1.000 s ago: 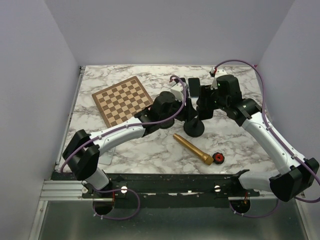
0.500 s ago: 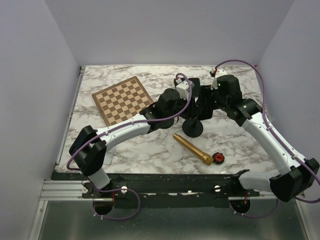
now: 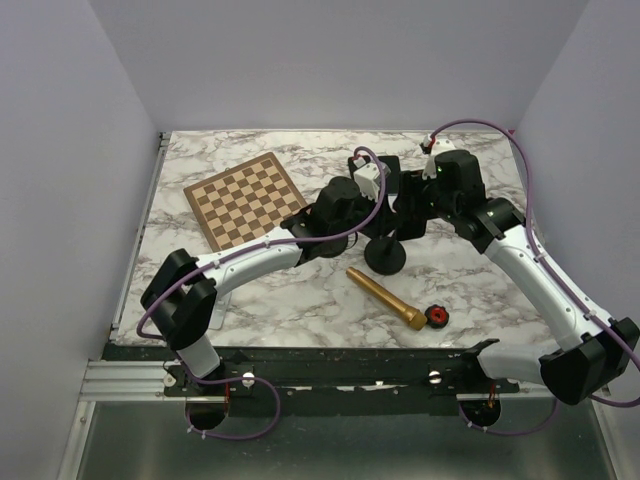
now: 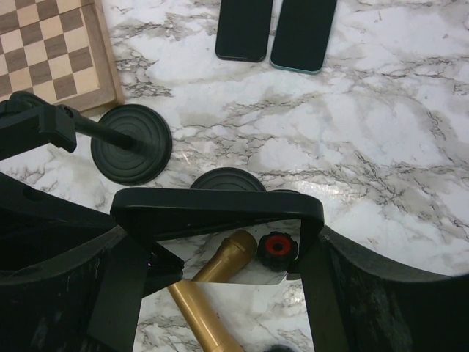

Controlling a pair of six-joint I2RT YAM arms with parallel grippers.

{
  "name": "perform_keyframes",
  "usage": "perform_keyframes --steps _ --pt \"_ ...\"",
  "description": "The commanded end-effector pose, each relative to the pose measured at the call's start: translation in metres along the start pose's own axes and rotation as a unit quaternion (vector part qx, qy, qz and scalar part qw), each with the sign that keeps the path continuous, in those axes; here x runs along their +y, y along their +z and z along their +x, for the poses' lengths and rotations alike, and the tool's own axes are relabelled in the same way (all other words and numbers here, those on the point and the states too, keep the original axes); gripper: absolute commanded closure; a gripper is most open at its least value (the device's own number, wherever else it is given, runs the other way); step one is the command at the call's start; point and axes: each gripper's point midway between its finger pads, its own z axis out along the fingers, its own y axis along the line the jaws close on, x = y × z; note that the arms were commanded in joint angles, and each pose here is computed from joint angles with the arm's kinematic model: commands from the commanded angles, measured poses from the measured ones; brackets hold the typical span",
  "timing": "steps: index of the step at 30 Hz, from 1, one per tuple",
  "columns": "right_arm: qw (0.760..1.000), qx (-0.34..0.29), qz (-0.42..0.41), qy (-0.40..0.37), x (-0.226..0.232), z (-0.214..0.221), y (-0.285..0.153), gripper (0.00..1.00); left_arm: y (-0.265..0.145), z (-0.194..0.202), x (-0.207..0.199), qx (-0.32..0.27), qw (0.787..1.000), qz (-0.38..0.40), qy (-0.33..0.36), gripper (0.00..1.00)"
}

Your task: Remove the phone from the phone stand

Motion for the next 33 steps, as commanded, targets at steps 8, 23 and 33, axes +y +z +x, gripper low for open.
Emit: perform_keyframes --steps 8,23,33 --pt "0.996 -0.076 -0.040 -0.011 0.012 -0.029 -0.020 0.99 -0.008 0.004 0.004 -0.006 1.000 0.018 0.012 1.00" --pt "0.969 -0.114 -0.198 -0.097 0.060 -0.037 -0.054 0.99 -0.015 0.030 0.024 0.022 0.999 0.033 0.036 1.00" --pt "0.958 -0.086 -0.250 -0.115 0.075 -0.025 -0.057 0.99 -0.017 0.031 0.034 0.021 0.999 0.029 0.034 1.00"
